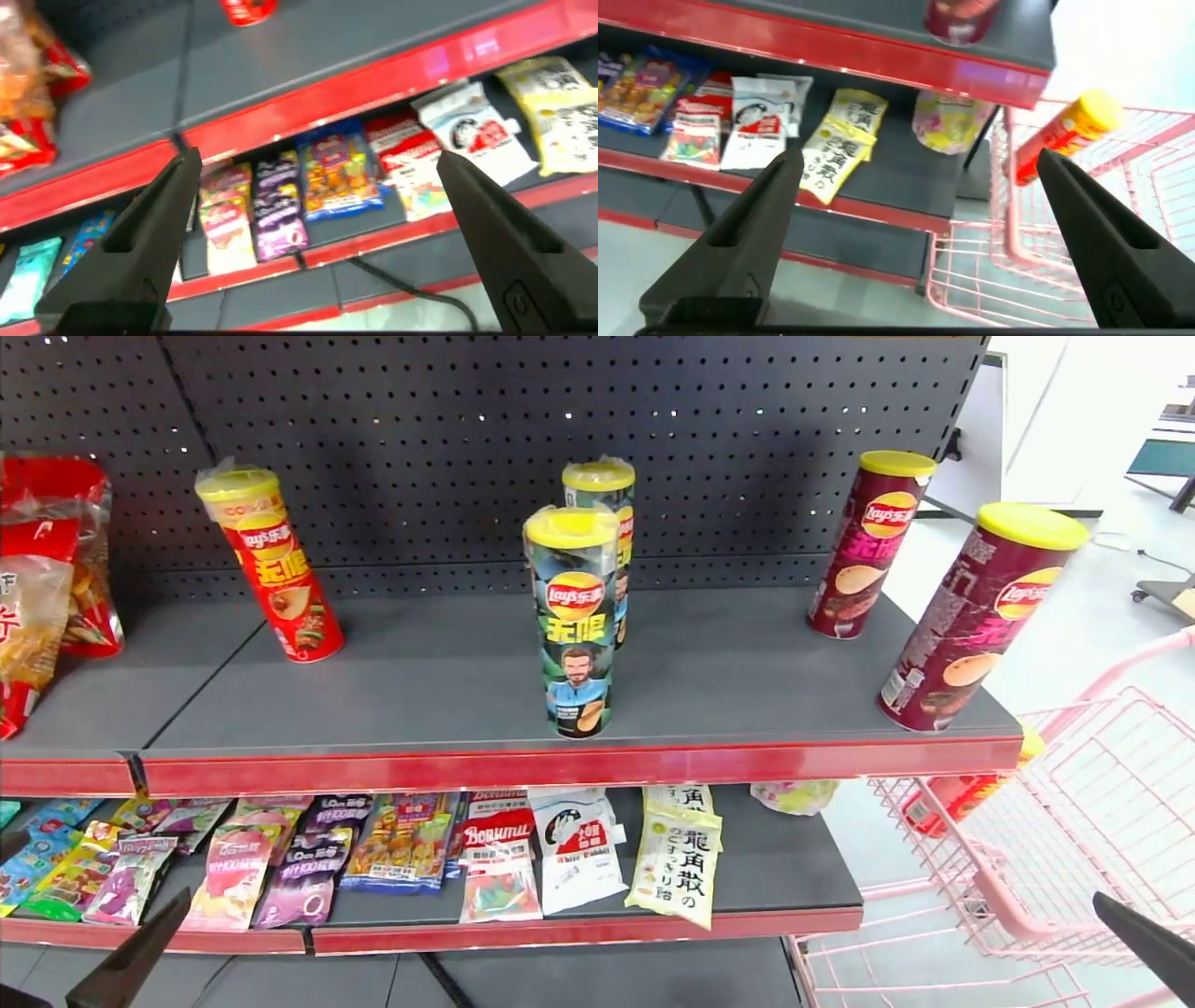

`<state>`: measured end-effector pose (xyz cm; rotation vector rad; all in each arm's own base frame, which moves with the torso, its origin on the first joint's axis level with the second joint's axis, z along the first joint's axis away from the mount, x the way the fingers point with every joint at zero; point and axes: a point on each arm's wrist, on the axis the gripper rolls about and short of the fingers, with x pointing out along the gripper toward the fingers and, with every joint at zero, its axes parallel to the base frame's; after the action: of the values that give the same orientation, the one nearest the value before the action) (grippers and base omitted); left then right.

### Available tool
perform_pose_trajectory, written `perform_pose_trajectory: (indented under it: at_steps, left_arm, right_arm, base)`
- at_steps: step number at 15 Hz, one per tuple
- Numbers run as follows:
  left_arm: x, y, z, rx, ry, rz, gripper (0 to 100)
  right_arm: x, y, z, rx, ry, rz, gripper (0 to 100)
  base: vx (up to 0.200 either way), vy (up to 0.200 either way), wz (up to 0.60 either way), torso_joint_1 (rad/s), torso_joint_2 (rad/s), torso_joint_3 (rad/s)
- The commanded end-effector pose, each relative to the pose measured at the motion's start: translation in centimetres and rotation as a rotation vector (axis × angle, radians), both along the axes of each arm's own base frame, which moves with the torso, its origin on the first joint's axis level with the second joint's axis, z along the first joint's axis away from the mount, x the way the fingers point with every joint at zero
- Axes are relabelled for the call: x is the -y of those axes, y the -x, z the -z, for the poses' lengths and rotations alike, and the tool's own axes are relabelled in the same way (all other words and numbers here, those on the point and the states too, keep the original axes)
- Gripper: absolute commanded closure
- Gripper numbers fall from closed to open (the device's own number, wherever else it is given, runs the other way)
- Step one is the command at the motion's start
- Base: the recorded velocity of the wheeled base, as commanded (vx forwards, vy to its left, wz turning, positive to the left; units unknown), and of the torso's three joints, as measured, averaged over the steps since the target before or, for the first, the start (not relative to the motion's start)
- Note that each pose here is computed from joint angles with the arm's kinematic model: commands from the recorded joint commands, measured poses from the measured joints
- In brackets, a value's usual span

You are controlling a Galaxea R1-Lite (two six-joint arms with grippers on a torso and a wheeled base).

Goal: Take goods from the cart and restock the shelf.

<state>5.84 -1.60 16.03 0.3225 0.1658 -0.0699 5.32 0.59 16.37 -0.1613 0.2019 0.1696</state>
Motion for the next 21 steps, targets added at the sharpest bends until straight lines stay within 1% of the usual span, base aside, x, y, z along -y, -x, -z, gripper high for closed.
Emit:
perform_pose_trajectory:
  at_steps: [1,9,11,12,13,19,21]
  left_arm:
    - [0.1,-0.1,0.0,-0.006,-0.002,-0.001,0]
    - [0.1,-0.1,-0.1,-0.004,-0.005,-0.002,0]
    - [0.1,-0.2,-0.1,-0.004,-0.005,-0.002,0]
    - [0.1,-0.1,-0.1,-0.004,-0.018,0.002,0]
    - [0.1,-0.1,-0.1,-0.002,-0.028,0.004,0]
    - [0.0,-0.1,-0.1,0.001,-0.030,0.008,0]
    - [0.0,0.0,-0.1,0.002,-0.028,0.007,0]
  right_arm:
    - [0.0,-0.2,0.1,-0.012,0.002,0.000,0]
    - [-0.1,-1.5,-0.8,-0.032,0.005,0.001,0]
    - [-0.1,-1.7,-0.8,-0.040,0.006,0.001,0]
    - [-0.2,-2.0,-1.2,-0.037,0.010,0.000,0]
    - [-0.1,-2.1,-1.1,-0.043,0.015,0.003,0]
    - [-0.1,-2.2,-0.8,-0.060,0.015,0.007,0]
    - [-0.1,-2.2,-0.8,-0.063,0.015,0.007,0]
  base:
    - [0.000,-0.200,0.00,-0.002,0.00,-0.002]
    - [0.000,-0.200,0.00,0.006,0.00,0.002]
    - [0.000,0.000,0.00,0.000,0.00,0.000]
    - [0.000,0.000,0.00,0.000,0.00,0.000]
    - [0.000,0.000,-0.60,-0.002,0.00,0.002]
    - [0.000,0.000,-0.60,0.001,0.00,0.000]
    - [0.000,0.000,0.00,0.000,0.00,0.000]
